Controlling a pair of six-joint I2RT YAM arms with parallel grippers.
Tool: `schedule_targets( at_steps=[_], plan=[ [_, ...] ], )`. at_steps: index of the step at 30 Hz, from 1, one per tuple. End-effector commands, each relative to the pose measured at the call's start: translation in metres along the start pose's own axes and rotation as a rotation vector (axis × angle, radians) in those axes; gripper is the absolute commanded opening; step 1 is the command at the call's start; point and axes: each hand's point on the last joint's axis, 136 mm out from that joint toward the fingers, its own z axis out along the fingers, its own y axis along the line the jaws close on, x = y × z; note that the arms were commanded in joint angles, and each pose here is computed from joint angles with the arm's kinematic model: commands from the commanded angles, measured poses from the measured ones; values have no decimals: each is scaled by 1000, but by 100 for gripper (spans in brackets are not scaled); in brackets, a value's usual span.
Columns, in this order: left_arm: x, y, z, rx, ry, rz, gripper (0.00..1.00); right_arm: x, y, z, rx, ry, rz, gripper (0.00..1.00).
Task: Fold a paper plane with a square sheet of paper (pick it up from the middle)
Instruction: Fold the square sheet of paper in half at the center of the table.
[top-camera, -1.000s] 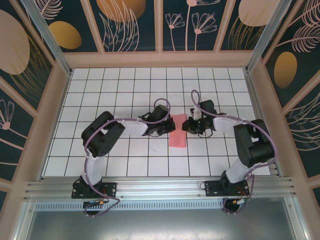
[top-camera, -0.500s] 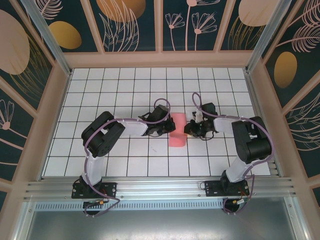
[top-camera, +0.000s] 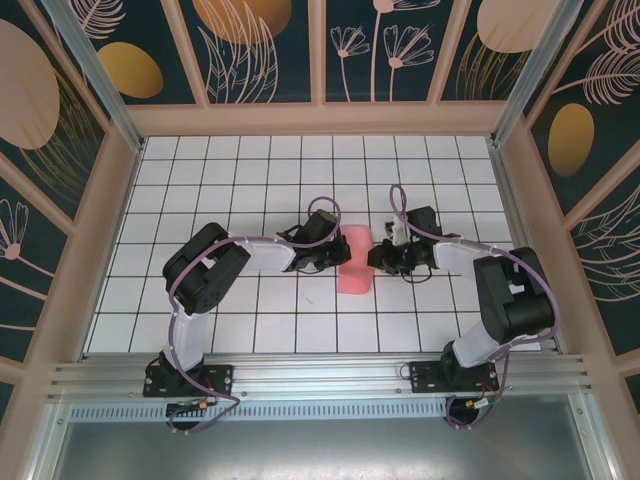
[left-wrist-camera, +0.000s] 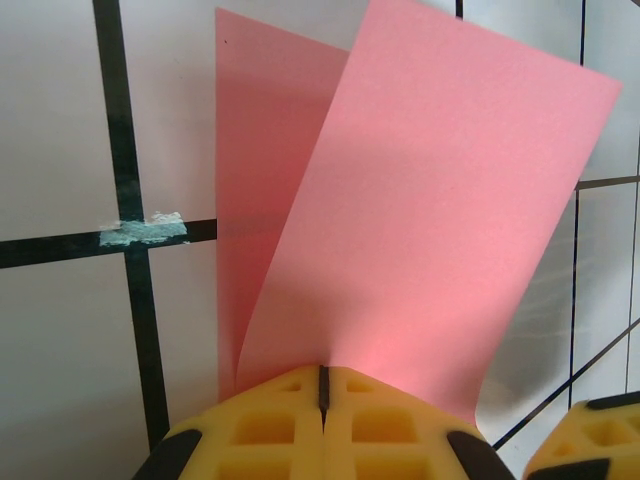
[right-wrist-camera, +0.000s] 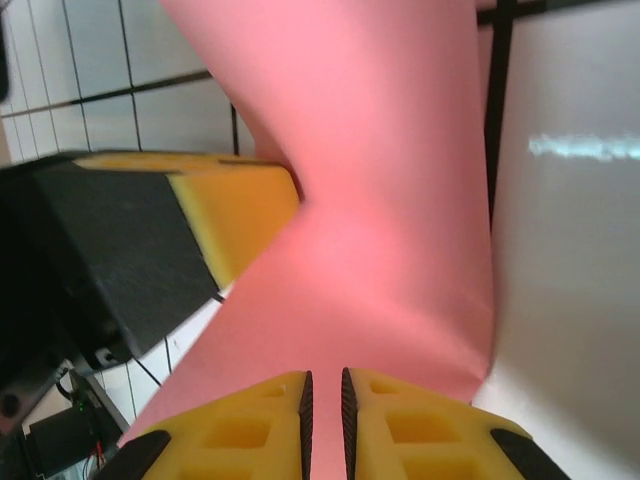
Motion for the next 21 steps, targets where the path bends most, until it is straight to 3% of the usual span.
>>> schedule_targets(
  at_steps=[1,8,21],
  plan=[
    [29,46,11,-133,82,-10,6,13,-6,7,-25,39,32,18],
    [30,46,12,-132,88,-8,6,25,-43,14,123,67,82,18],
    [30,44,12,-124,90,-7,6,22,6,-2,-9,26,7,19]
  ],
)
